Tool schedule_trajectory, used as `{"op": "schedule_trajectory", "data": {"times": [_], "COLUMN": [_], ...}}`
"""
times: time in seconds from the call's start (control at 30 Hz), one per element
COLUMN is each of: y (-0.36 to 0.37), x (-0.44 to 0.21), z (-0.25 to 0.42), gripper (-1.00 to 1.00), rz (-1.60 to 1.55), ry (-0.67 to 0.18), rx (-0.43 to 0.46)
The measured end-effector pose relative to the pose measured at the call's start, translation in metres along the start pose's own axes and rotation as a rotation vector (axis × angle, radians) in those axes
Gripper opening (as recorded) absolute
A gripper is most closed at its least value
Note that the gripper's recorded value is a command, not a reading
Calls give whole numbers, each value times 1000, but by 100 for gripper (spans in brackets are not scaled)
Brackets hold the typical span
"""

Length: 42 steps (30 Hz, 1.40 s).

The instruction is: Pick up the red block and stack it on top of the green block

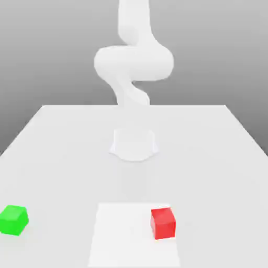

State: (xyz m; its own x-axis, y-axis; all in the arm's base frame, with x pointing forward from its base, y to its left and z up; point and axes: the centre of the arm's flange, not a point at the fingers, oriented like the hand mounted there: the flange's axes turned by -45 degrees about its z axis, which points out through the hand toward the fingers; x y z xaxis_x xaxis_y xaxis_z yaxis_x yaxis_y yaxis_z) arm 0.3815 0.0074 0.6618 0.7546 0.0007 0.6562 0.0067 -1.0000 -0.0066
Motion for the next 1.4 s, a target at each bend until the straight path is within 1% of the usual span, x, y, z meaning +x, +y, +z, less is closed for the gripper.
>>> {"op": "schedule_trajectory", "data": {"times": [0.17,0.33,0.5,0.67,0.73,0.87,0.9,1.13,1.3,1.33,1.4], "y": [-17,-33,-48,-60,-60,-60,-59,-59,-60,-55,-3], "x": [-34,-93,-172,-265,-286,-317,-323,-323,-293,-286,-269], "z": [118,216,293,346,363,395,401,401,367,361,363], "gripper": [0,0,0,0,0,0,-100,-100,-100,-100,-100], "rz": [-34,-69,-107,-151,-153,-154,-154,-154,-154,-141,-1], "ry": [-176,-346,-515,-683,-707,-714,-715,-715,-715,-715,-718], "rx": [17,30,41,51,51,50,50,50,50,45,-5]}}
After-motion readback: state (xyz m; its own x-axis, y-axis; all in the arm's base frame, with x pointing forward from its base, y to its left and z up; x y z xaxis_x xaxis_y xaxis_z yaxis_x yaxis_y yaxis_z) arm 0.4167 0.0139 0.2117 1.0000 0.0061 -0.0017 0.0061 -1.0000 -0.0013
